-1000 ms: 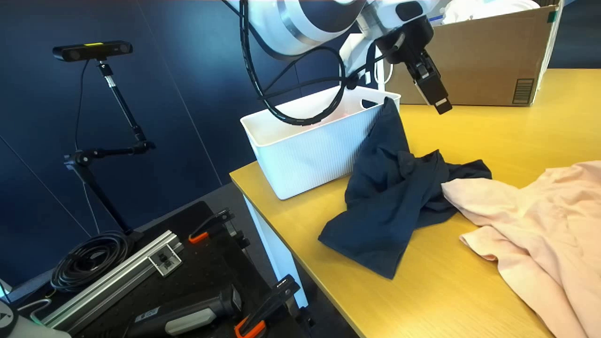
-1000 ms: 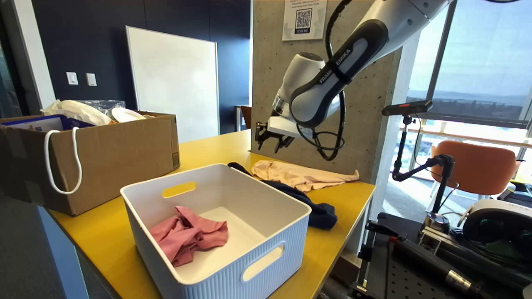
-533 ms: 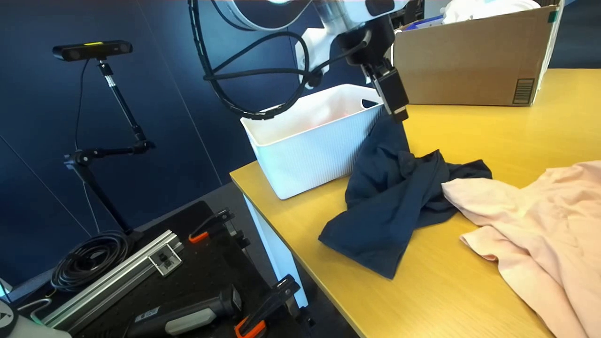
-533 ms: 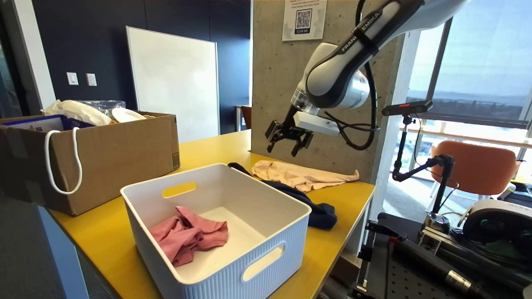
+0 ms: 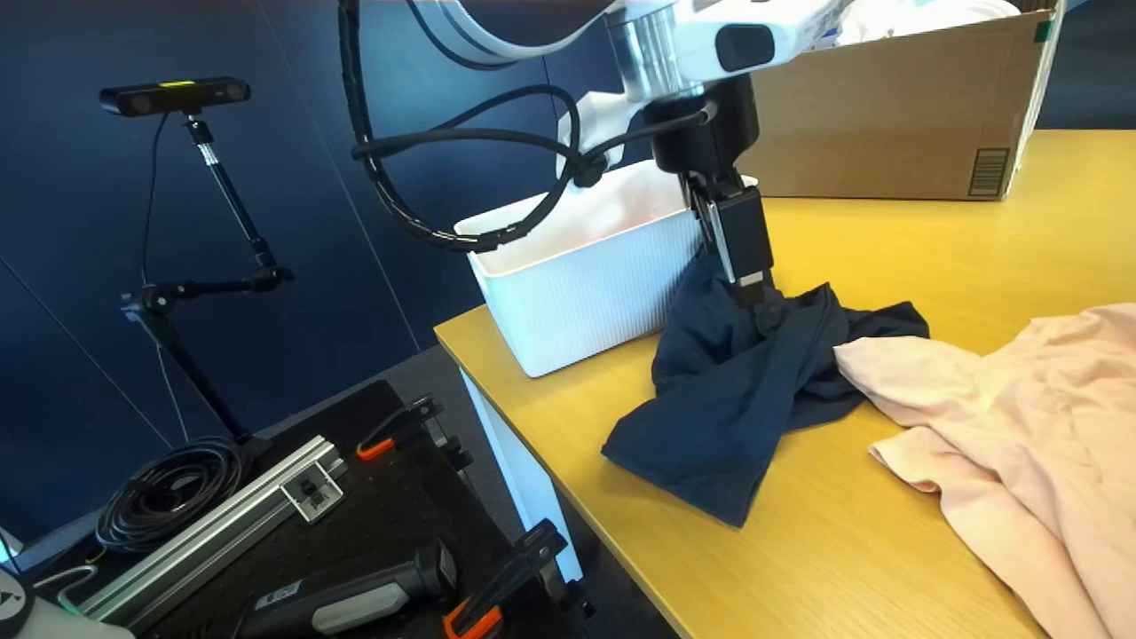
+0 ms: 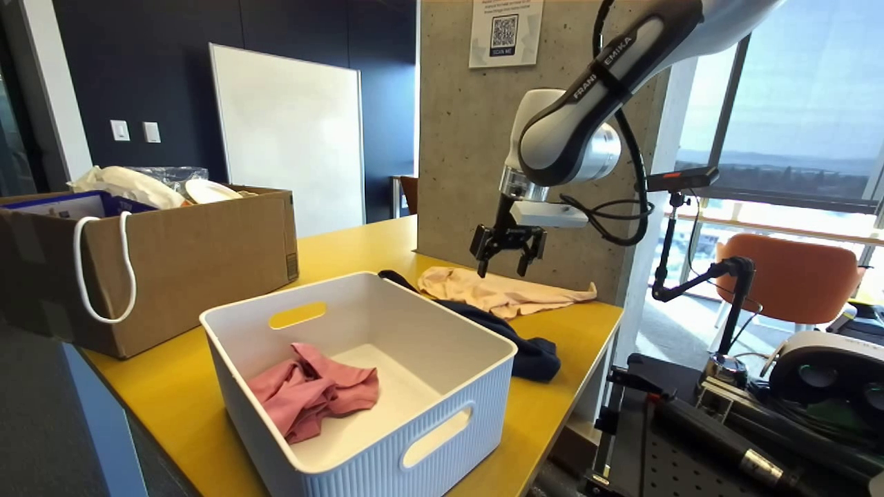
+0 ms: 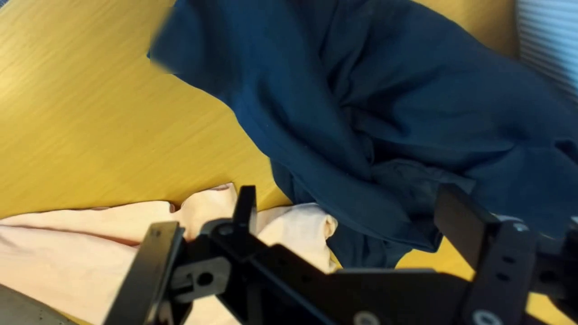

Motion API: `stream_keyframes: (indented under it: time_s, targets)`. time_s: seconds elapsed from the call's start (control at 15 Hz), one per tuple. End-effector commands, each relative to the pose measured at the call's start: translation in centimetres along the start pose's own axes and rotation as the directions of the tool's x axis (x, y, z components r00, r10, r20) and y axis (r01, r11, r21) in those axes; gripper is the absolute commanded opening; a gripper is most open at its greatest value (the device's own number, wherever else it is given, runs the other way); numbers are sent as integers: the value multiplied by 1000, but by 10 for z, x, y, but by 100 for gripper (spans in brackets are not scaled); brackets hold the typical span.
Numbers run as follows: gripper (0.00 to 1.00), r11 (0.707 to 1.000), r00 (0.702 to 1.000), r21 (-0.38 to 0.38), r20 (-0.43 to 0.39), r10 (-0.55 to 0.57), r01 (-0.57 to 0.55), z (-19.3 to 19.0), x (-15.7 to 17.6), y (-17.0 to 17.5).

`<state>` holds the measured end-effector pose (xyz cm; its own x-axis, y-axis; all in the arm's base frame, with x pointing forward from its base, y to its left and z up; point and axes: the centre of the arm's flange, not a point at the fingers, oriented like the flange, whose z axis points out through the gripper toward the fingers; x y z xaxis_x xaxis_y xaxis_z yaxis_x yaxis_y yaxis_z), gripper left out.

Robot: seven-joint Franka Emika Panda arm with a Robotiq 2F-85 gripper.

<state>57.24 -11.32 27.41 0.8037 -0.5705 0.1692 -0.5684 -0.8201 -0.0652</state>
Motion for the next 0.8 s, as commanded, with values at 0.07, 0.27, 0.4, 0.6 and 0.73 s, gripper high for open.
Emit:
stream_keyframes:
  time_s: [0.07,0.27,0.4,0.6,0.73]
  targets:
    - [100,994,995,-32,5,-101,101,24,-14,-33]
    - [100,990,991,-47,-8,-134,133,50,-19,-51]
    - [100,988,989,-60,-5,-145,145,69,-14,-59]
    - [100,985,988,-82,10,-154,155,102,-4,-66]
    - [100,983,988,-101,22,-153,154,120,3,-66]
